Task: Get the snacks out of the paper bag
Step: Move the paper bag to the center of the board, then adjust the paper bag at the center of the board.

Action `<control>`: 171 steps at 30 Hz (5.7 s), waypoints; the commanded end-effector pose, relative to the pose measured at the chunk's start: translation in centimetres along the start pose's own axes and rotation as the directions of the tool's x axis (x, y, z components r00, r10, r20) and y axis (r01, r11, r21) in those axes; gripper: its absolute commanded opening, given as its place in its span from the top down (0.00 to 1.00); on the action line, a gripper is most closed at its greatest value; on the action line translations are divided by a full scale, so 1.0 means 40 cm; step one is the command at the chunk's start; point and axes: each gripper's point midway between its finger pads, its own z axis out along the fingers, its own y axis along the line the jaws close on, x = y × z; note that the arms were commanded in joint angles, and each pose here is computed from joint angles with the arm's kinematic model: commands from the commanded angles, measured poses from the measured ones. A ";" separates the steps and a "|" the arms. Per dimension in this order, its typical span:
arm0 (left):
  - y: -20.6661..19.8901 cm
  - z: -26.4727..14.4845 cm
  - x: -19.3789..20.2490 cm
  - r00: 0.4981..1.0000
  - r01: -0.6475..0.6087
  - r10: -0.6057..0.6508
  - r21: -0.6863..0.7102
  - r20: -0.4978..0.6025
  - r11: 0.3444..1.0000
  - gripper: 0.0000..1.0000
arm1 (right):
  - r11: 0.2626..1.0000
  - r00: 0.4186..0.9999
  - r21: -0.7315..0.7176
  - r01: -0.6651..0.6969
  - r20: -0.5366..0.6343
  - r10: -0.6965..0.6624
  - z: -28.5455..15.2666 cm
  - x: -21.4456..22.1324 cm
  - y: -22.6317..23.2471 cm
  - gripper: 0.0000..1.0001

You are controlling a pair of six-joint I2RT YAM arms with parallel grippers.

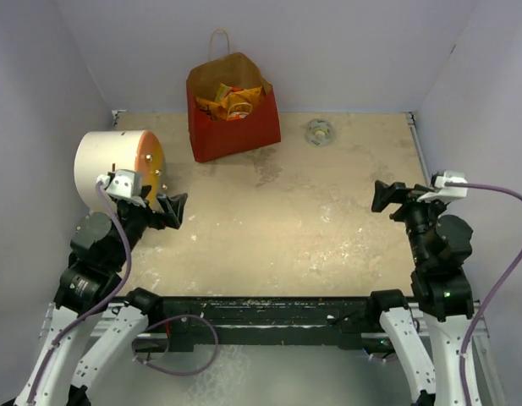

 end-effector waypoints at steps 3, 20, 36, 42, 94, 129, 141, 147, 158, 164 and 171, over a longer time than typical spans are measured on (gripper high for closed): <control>-0.048 -0.013 -0.120 0.995 0.098 -0.098 0.038 0.020 0.994 0.01 | 0.992 0.992 0.071 -0.106 0.076 0.101 -0.023 -0.132 -0.008 0.00; -0.124 0.105 -0.179 0.984 0.127 -0.113 0.096 -0.139 0.987 0.01 | 0.988 0.988 -0.015 -0.156 0.000 0.156 0.007 -0.150 0.052 0.00; -0.181 0.399 -0.358 1.000 -0.003 0.006 0.172 -0.016 0.985 0.01 | 0.980 0.988 -0.138 -0.147 -0.075 0.138 -0.016 -0.122 0.107 0.00; -0.239 0.492 -0.366 0.978 -0.206 0.200 0.327 0.055 0.922 0.01 | 0.983 0.992 -0.139 -0.119 -0.058 0.112 -0.036 -0.129 0.101 0.00; -0.433 0.286 -0.170 0.972 0.093 0.084 0.686 -0.220 0.722 1.00 | 0.778 0.898 -0.495 -0.387 -0.393 0.196 0.006 0.035 0.315 0.00; -0.360 0.229 -0.214 0.944 0.010 0.133 0.429 -0.303 0.903 0.01 | 0.847 0.866 -0.333 -0.414 -0.430 0.254 0.017 0.042 0.268 0.00; -0.156 0.461 -0.168 0.913 0.285 -0.149 0.333 -0.379 0.899 0.01 | 0.648 0.754 -0.478 -0.592 -0.613 0.236 -0.072 0.044 0.389 0.00; -0.241 0.508 -0.163 0.893 0.391 -0.172 0.531 -0.416 0.752 0.12 | 0.541 0.709 -0.512 -0.666 -0.660 0.248 -0.110 0.036 0.460 0.00; -0.252 0.515 -0.114 0.856 0.452 -0.179 0.535 -0.485 0.714 0.71 | 0.418 0.642 -0.514 -0.749 -0.718 0.268 -0.149 0.004 0.560 0.03; -0.232 0.455 -0.125 0.879 0.379 -0.133 0.504 -0.457 0.776 0.79 | 0.524 0.630 -0.448 -0.725 -0.738 0.241 -0.148 0.055 0.542 0.02; -0.211 0.382 -0.130 0.878 0.342 -0.113 0.444 -0.466 0.828 1.00 | 0.487 0.579 -0.429 -0.761 -0.788 0.210 -0.186 0.084 0.574 0.03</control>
